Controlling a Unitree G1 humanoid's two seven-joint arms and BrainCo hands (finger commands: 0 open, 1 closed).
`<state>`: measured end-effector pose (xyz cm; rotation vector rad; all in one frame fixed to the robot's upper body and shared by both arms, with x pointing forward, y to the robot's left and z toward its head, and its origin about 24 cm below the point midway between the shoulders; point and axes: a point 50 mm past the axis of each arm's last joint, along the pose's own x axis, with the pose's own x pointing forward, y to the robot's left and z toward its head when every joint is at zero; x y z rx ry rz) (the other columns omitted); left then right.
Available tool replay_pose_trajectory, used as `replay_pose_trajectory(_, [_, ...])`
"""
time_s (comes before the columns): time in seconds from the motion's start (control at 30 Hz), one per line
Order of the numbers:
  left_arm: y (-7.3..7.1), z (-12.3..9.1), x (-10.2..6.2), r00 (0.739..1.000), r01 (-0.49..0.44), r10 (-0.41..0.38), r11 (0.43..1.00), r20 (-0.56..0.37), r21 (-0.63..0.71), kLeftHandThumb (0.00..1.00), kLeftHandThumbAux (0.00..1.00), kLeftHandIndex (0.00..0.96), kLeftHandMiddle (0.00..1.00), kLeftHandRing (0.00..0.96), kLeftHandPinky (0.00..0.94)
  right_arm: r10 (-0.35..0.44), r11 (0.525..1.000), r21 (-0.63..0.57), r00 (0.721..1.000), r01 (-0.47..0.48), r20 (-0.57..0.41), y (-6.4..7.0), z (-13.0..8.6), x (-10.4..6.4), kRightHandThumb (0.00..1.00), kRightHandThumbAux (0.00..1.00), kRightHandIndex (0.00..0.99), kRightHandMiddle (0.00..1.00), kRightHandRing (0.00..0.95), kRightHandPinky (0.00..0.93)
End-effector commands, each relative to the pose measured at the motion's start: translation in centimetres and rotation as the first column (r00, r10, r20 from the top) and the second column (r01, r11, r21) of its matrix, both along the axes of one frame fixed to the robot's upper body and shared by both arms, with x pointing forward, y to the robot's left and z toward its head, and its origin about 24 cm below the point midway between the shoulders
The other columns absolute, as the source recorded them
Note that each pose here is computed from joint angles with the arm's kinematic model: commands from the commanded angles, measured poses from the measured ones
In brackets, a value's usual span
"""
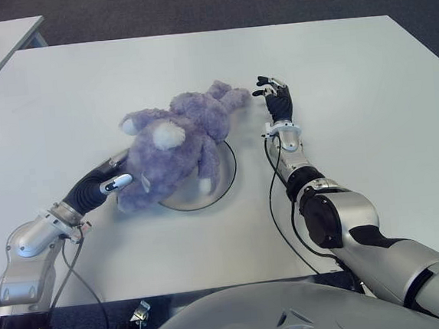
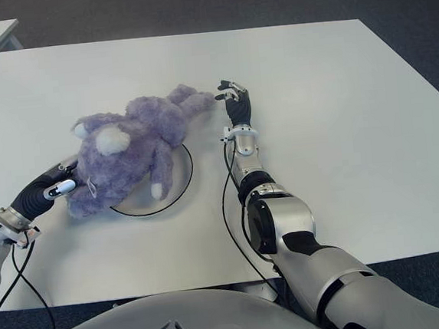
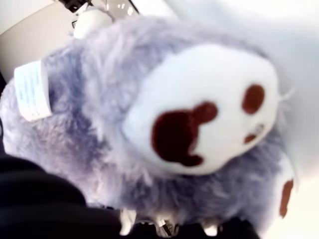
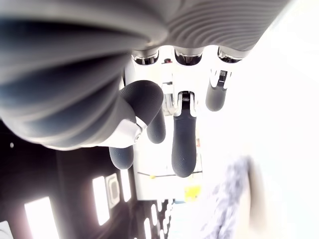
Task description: Put the doll into the plate.
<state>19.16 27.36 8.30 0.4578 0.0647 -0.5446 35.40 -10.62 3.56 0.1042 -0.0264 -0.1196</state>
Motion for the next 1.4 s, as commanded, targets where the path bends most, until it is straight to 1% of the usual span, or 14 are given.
replay_pose_trajectory(0.03, [1.4,-2.3,-0.8,0.994,-0.054,0.051,0.998,-0.092,-0.025,0.005,0.262,0.0,0.0,0.0,0.0,0.066,0.991,0.132,0.901,-0.01,-0.429,4.1,-9.3,-7.1,0.955,0.673,0.434,0.248,0.461,0.232])
replay_pose_trajectory(0.13, [1.4,-2.3,-0.8,0.996,-0.048,0.042,0.995,-0.074,-0.085,0.017,0.251,0.0,0.0,0.0,0.0,0.066,0.992,0.126,0.901,-0.013,-0.429,4.1,-9.3,-7.1,0.955,0.673,0.434,0.25,0.461,0.208])
replay_pose_trajectory(0.33, [1.4,-2.5,-0.9,0.998,-0.027,0.017,0.986,-0.061,-0.165,0.032,0.246,0.0,0.0,0.0,0.0,0.064,0.993,0.12,0.902,-0.014,-0.426,4.1,-9.2,-7.1,0.955,0.673,0.434,0.254,0.461,0.203])
replay_pose_trajectory(0.4, [1.4,-2.5,-0.9,0.998,-0.016,0.006,0.984,-0.056,-0.179,0.046,0.241,0.0,0.0,0.0,0.0,0.065,0.993,0.12,0.902,-0.014,-0.427,4.1,-9.2,-7.1,0.955,0.673,0.434,0.256,0.461,0.17])
replay_pose_trajectory(0.43, [1.5,-2.5,-0.9,0.999,-0.01,0.001,0.983,-0.054,-0.181,0.052,0.241,0.0,0.0,0.0,0.0,0.065,0.993,0.12,0.902,-0.014,-0.427,4.1,-9.2,-7.1,0.955,0.674,0.434,0.256,0.461,0.163])
replay_pose_trajectory(0.47, [1.5,-2.5,-1.0,0.999,-0.007,-0.002,0.983,-0.052,-0.182,0.057,0.242,0.0,0.0,0.0,0.0,0.065,0.993,0.121,0.902,-0.014,-0.427,4.1,-9.3,-7.1,0.955,0.674,0.434,0.256,0.461,0.184])
replay_pose_trajectory(0.7, [2.1,-2.7,-1.0,0.999,0.005,-0.01,0.985,-0.034,-0.174,0.085,0.25,0.0,0.0,0.0,0.0,0.066,0.991,0.131,0.902,-0.011,-0.427,4.2,-9.2,-7.1,0.955,0.674,0.434,0.251,0.461,0.232])
replay_pose_trajectory(0.83, [2.4,-2.6,-1.0,1.0,0.007,-0.008,0.985,-0.008,-0.17,0.097,0.262,0.0,0.0,0.0,0.0,0.068,0.991,0.133,0.902,-0.012,-0.427,4.2,-9.2,-7.1,0.955,0.673,0.434,0.247,0.461,0.193])
replay_pose_trajectory(1.03, [2.8,-2.3,-1.1,0.999,0.008,-0.002,0.985,0.034,-0.172,0.09,0.271,0.0,0.0,0.0,0.0,0.07,0.991,0.135,0.902,-0.013,-0.426,4.2,-9.2,-7.1,0.955,0.673,0.434,0.243,0.461,0.181])
replay_pose_trajectory(1.1, [3.0,-2.3,-1.1,0.998,-0.007,0.017,0.983,0.053,-0.186,0.085,0.274,0.0,0.0,0.0,0.0,0.069,0.991,0.134,0.902,-0.013,-0.427,4.2,-9.2,-7.1,0.955,0.673,0.434,0.243,0.461,0.194])
replay_pose_trajectory(1.17, [3.2,-2.3,-1.2,0.997,-0.021,0.035,0.98,0.067,-0.197,0.082,0.273,0.0,0.0,0.0,0.0,0.069,0.991,0.132,0.901,-0.013,-0.428,4.2,-9.2,-7.1,0.955,0.673,0.434,0.243,0.462,0.182])
replay_pose_trajectory(1.3, [3.6,-2.3,-1.3,0.995,-0.039,0.057,0.978,0.085,-0.205,0.067,0.273,0.0,0.0,0.0,0.0,0.069,0.992,0.128,0.901,-0.015,-0.428,4.2,-9.2,-7.1,0.955,0.673,0.434,0.242,0.462,0.23])
replay_pose_trajectory(1.4, [3.8,-2.3,-1.3,0.987,-0.073,0.101,0.975,0.122,-0.211,0.052,0.272,0.0,0.0,0.0,0.0,0.069,0.991,0.13,0.901,-0.015,-0.427,4.2,-9.2,-7.1,0.956,0.673,0.434,0.245,0.462,0.227])
